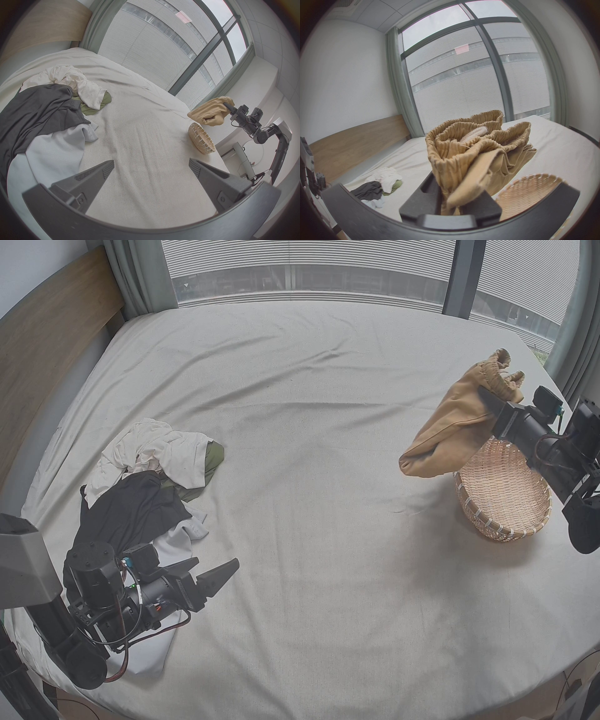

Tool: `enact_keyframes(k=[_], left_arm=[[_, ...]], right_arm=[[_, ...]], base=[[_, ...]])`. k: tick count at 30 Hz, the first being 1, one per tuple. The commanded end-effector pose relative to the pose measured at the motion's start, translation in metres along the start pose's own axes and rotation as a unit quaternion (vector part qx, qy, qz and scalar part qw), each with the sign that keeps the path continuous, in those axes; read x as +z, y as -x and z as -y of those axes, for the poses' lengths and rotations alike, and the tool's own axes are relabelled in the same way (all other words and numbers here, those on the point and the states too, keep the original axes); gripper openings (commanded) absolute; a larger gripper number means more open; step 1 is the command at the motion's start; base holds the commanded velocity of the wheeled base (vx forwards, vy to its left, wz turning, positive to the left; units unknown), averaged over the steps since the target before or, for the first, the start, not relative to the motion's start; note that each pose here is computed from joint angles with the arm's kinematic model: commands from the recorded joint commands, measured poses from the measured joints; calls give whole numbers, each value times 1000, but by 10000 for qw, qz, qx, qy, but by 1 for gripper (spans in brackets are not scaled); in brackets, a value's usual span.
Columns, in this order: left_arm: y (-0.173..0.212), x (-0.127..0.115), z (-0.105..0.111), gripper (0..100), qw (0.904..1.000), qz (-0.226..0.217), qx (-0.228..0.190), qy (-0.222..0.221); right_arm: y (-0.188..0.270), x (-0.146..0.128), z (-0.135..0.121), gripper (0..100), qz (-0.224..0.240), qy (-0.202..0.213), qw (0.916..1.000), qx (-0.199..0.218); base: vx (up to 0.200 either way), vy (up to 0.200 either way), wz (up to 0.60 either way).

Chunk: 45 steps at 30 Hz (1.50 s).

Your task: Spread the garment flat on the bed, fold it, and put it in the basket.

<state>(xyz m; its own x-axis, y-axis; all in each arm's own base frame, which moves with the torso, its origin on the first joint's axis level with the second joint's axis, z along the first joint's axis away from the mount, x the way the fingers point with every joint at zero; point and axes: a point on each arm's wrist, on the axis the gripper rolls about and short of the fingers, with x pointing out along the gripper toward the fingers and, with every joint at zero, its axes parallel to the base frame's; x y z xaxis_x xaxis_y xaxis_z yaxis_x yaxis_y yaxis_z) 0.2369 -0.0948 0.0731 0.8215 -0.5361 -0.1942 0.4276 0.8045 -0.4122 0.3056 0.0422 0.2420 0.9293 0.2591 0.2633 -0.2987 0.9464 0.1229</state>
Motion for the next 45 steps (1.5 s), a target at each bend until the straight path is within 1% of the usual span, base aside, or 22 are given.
enact_keyframes(k=[1,3,6,7,11,17,18,22,25,27,29,31,33,34,36,37,38,41,44,45], left_arm=[[0,-1,0,100,10000,-24,12,6],[1,-2,-1,100,10000,-38,18,10],[1,-2,0,100,10000,-55,0,7],[1,-2,0,100,10000,-55,0,7],[1,-2,1,100,10000,-48,-3,5],[2,-4,1,100,10000,-86,5,12],[2,-4,1,100,10000,-86,5,12],[3,-4,1,100,9999,-109,6,16],[3,-4,1,100,9999,-109,6,16],[3,-4,1,100,9999,-109,6,16],[3,-4,1,100,9999,-103,4,13],[2,-4,2,100,9999,-98,-23,5],[2,-4,3,100,10000,-95,-32,2],[2,-4,4,100,9999,-87,-52,-4],[2,-3,8,100,9999,-80,-144,-37],[2,-3,8,100,9999,-80,-144,-37],[4,-2,13,100,9997,-46,-232,-72],[7,1,19,100,9994,33,-312,-121],[18,15,25,100,9985,382,-341,-181],[19,16,26,100,9984,402,-350,-177]], right_arm=[[7,1,27,0,-30,129,9991,-409],[9,0,32,0,-67,149,9987,-482],[14,-4,48,0,-167,184,9977,-632],[14,-4,48,0,-167,184,9977,-632],[13,-19,59,0,-376,142,9969,-676],[23,-33,74,0,-577,131,9951,-787],[24,-33,75,100,-577,126,9951,-787],[28,-34,79,100,-551,145,9949,-827],[38,-42,78,100,-742,82,9940,-794],[42,-42,75,100,-773,78,9939,-784],[58,-31,62,100,-705,92,9951,-694],[63,-27,57,100,-676,103,9956,-642],[72,-21,41,100,-620,102,9970,-455],[74,-19,38,100,-612,98,9972,-407],[80,-20,22,100,-711,119,9973,-159],[80,-20,22,100,-711,119,9973,-159],[84,-25,11,100,-868,102,9962,48],[91,-40,-8,100,-1157,-24,9924,415],[106,-61,-33,100,-1647,-172,9817,938],[107,-62,-34,100,-1671,-178,9811,958]], base=[[0,0,0],[0,0,0],[0,0,0],[0,0,0],[0,0,0],[0,0,0],[0,0,0],[0,0,0],[0,0,0],[0,0,0],[0,0,0],[0,0,0],[0,0,0],[0,0,0],[0,0,0],[0,0,0],[0,0,0],[0,0,0],[0,0,0],[0,0,0]])
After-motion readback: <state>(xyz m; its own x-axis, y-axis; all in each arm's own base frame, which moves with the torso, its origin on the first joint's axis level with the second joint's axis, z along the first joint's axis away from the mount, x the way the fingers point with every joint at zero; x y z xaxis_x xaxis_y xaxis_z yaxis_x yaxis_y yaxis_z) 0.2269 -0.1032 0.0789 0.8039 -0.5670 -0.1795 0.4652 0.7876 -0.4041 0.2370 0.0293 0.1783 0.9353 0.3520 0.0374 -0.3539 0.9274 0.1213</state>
